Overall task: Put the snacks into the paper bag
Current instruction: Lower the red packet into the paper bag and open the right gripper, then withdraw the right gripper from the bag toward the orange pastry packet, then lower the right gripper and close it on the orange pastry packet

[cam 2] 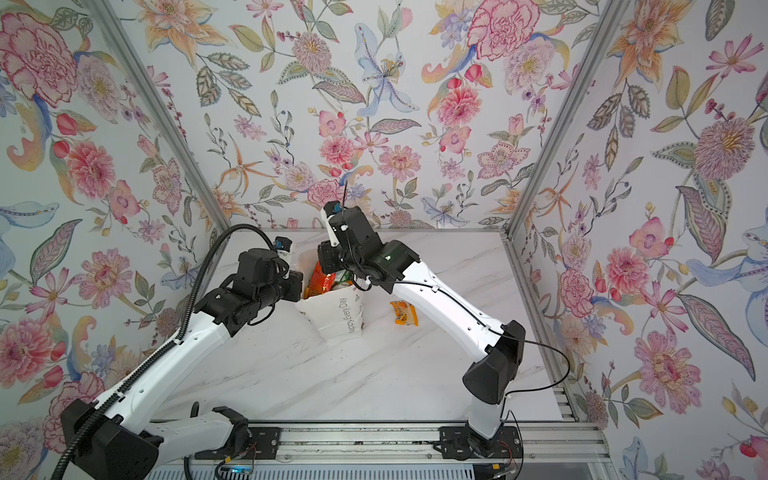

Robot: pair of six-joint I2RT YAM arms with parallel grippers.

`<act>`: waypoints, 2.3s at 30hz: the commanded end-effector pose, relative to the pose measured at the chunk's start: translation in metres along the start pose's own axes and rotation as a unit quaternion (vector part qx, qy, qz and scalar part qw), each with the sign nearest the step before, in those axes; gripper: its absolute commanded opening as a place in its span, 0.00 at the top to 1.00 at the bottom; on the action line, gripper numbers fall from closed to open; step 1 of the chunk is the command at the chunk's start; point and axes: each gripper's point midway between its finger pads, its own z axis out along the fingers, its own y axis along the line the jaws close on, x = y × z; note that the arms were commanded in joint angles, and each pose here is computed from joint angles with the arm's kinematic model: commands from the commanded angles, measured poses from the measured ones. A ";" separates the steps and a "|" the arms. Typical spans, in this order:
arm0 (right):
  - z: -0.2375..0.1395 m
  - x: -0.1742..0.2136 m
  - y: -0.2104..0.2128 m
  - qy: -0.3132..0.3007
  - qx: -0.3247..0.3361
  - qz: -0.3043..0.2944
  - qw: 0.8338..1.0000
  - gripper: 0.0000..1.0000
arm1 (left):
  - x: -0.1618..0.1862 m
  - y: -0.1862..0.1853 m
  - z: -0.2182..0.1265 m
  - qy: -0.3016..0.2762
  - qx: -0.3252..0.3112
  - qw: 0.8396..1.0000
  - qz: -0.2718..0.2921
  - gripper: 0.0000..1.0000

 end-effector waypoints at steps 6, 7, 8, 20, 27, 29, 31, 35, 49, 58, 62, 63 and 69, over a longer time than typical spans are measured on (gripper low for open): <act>-0.022 -0.013 0.006 -0.018 -0.004 -0.004 1.000 0.71 | -0.038 0.005 -0.019 -0.070 -0.003 0.997 -0.009 1.00; -0.027 -0.014 0.007 -0.015 -0.006 -0.003 1.000 0.69 | -0.038 0.005 -0.020 -0.071 -0.004 0.997 -0.009 1.00; -0.035 -0.019 0.008 -0.016 -0.005 -0.005 1.000 0.69 | -0.038 0.005 -0.020 -0.071 -0.003 0.997 -0.009 1.00; -0.144 -0.032 -0.106 -0.077 0.174 -0.005 0.982 0.57 | -0.036 0.007 -0.021 -0.072 -0.006 0.997 -0.008 1.00; -0.132 0.051 -0.205 -0.007 0.250 0.089 0.964 0.56 | -0.035 0.007 -0.019 -0.068 -0.007 0.998 -0.007 1.00; -0.118 0.077 -0.217 0.018 0.250 0.104 0.962 0.55 | -0.034 0.007 -0.019 -0.067 -0.007 0.998 -0.007 1.00; -0.103 0.099 -0.224 0.039 0.249 0.116 0.961 0.54 | -0.034 0.008 -0.019 -0.067 -0.010 0.998 -0.008 1.00; -0.070 0.141 -0.231 0.088 0.235 0.135 0.959 0.52 | -0.033 0.009 -0.018 -0.066 -0.012 0.998 -0.006 1.00; 0.006 0.216 -0.246 0.211 0.241 0.123 0.939 0.41 | -0.031 0.008 -0.013 -0.059 -0.010 0.998 -0.002 1.00; 0.026 0.249 -0.252 0.259 0.257 0.109 0.925 0.39 | -0.029 0.009 -0.012 -0.056 -0.015 0.998 -0.001 1.00; 0.031 0.258 -0.251 0.276 0.259 0.103 0.920 0.40 | -0.027 0.012 -0.012 -0.054 -0.022 0.998 -0.002 1.00; 0.032 0.260 -0.251 0.280 0.261 0.100 0.919 0.40 | -0.026 0.012 -0.012 -0.053 -0.022 0.998 -0.002 1.00; 0.038 0.269 -0.253 0.299 0.268 0.089 0.911 0.42 | -0.030 0.015 -0.016 -0.063 -0.028 0.998 -0.004 1.00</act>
